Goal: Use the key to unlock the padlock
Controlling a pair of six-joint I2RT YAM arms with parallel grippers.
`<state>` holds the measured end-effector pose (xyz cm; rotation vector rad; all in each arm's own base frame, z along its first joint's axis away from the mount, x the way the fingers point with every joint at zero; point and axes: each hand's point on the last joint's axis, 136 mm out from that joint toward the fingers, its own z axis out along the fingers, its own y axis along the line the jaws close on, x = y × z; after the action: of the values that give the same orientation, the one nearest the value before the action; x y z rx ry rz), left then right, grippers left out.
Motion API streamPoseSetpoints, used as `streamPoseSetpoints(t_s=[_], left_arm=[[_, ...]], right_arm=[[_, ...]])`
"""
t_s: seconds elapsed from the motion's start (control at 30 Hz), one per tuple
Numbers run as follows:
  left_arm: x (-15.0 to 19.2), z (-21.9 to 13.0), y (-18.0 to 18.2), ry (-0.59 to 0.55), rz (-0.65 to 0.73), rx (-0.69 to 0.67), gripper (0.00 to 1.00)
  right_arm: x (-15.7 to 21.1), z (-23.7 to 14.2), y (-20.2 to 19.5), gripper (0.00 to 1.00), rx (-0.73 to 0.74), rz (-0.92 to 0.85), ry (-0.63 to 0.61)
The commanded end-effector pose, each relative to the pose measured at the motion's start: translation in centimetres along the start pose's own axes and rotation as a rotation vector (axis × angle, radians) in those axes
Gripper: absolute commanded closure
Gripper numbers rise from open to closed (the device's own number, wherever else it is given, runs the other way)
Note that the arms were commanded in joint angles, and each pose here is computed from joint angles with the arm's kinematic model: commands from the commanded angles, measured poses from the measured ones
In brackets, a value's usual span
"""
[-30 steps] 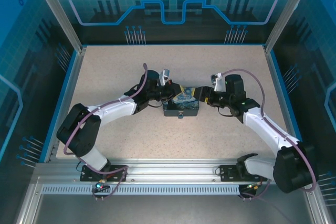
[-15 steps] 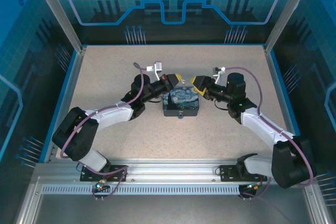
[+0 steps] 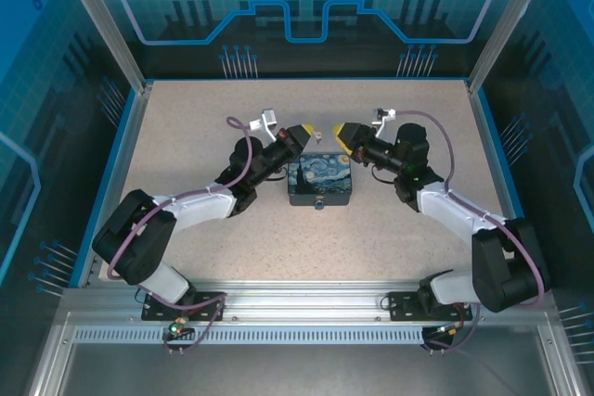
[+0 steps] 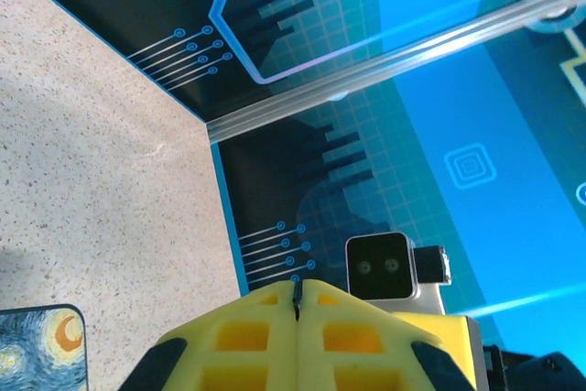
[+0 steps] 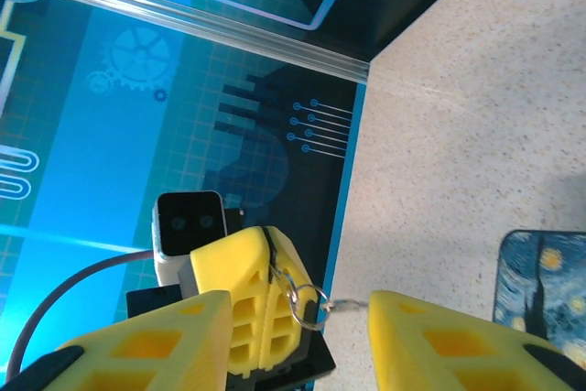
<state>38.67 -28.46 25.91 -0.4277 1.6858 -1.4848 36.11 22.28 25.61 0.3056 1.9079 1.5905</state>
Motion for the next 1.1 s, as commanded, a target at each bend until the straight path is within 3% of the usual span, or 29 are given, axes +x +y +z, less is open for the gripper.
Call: streamPoseSetpoints(t_s=[0.0, 1.07], left_arm=[[-1.3, -0.5, -1.7, -0.085, -0.028, 0.037, 1.0], [-1.0, -0.3, -1.6, -0.12, -0.058, 0.019, 1.0]], right_arm=[[-0.7, 1.1, 2.2, 0.57, -0.079, -0.038, -0.031], [1.3, 4.5, 1.8, 0.7, -0.098, -0.018, 0.039]])
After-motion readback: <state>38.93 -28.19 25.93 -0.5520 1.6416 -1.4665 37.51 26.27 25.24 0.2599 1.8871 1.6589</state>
